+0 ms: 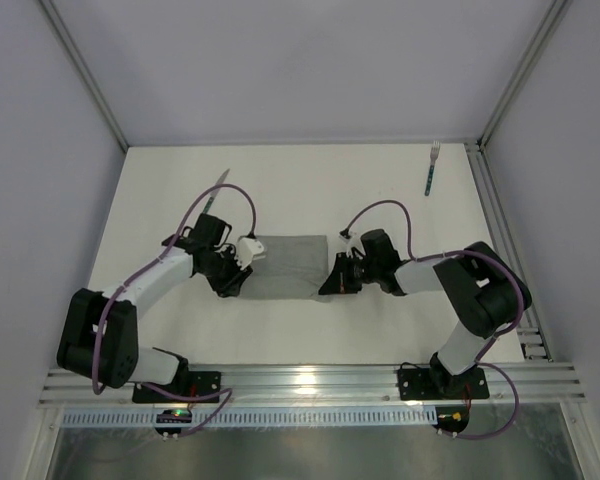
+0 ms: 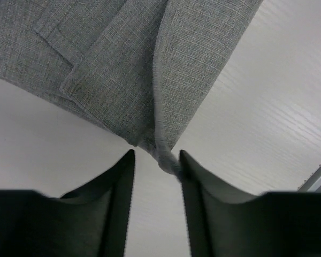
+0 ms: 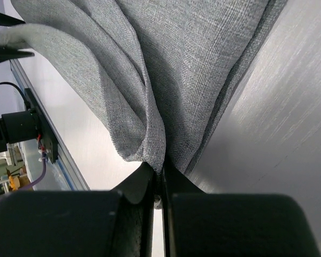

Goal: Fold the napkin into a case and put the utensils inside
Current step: Smooth out the 2/3-rectangle-folded napkin at the center of the board.

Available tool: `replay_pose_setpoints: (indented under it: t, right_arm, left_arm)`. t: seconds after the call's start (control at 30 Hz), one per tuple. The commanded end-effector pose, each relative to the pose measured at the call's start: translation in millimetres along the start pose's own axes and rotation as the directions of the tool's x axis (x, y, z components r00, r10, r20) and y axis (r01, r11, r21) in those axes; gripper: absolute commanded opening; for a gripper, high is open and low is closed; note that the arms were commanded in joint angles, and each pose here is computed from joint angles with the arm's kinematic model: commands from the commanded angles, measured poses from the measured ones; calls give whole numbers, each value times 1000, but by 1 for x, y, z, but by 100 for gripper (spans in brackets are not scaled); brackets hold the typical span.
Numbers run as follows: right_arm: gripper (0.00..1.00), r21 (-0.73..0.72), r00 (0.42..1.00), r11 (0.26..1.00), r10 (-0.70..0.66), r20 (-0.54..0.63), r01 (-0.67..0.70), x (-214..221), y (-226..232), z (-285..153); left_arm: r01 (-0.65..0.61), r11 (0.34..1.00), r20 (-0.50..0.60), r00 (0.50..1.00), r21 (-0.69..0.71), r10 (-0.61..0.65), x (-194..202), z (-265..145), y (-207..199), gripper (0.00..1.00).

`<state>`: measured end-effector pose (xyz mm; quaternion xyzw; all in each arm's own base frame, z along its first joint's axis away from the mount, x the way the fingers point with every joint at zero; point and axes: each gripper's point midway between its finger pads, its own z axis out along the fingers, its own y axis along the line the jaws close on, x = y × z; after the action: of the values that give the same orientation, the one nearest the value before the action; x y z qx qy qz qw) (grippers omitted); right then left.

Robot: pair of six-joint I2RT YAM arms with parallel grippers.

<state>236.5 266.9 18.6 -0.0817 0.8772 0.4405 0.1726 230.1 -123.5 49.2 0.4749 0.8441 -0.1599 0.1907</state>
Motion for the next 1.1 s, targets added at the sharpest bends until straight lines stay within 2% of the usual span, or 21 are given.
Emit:
replay_pose_setpoints:
  t: [0.0, 0.07, 0.1, 0.43, 0.6, 0.63, 0.73, 0.83, 0.93, 1.07]
  right_arm:
    - [3, 18, 999, 998, -52, 11, 52, -11, 3, -4]
    - [3, 27, 998, 997, -70, 2, 69, -11, 3, -6]
    - [3, 31, 997, 997, -74, 1, 74, -11, 3, -7]
    - [3, 3, 986, 990, -144, -83, 144, -1, 18, -19]
    - [3, -48, 971, 987, -160, -180, 153, 24, 37, -22]
    - [3, -96, 970, 987, -148, -192, 132, 27, 46, -22]
    - [3, -147, 968, 985, -124, -217, 93, 27, 55, -20]
    - [3, -103, 966, 988, -138, -218, 118, 17, 45, -14]
    - [8, -54, 962, 989, -148, -229, 139, 6, 34, -7]
    - [24, -36, 970, 993, -117, -212, 112, 4, 20, -2]
  left_arm:
    - [22, 999, 33, 999, -37, -20, -11, 2, 9, 34]
    - [24, 999, 36, 999, -26, -23, -10, 1, 6, 21]
    - [22, 999, 40, 999, -38, -21, -11, -2, 7, 1]
    - [29, 999, 64, 997, 21, -31, -15, -29, -13, 0]
    - [43, 988, 9, 999, 150, -44, 1, -35, -43, 0]
    - [44, 986, 14, 999, 161, -47, 0, -35, -45, 0]
    - [63, 984, 72, 994, 169, -76, -14, -40, -40, 0]
    - [119, 984, 103, 986, 132, -133, -28, -39, -16, 0]
    - [190, 977, 84, 976, 99, -199, -27, -29, 10, 0]
    - [257, 962, 8, 966, 91, -259, -9, -4, 25, 0]
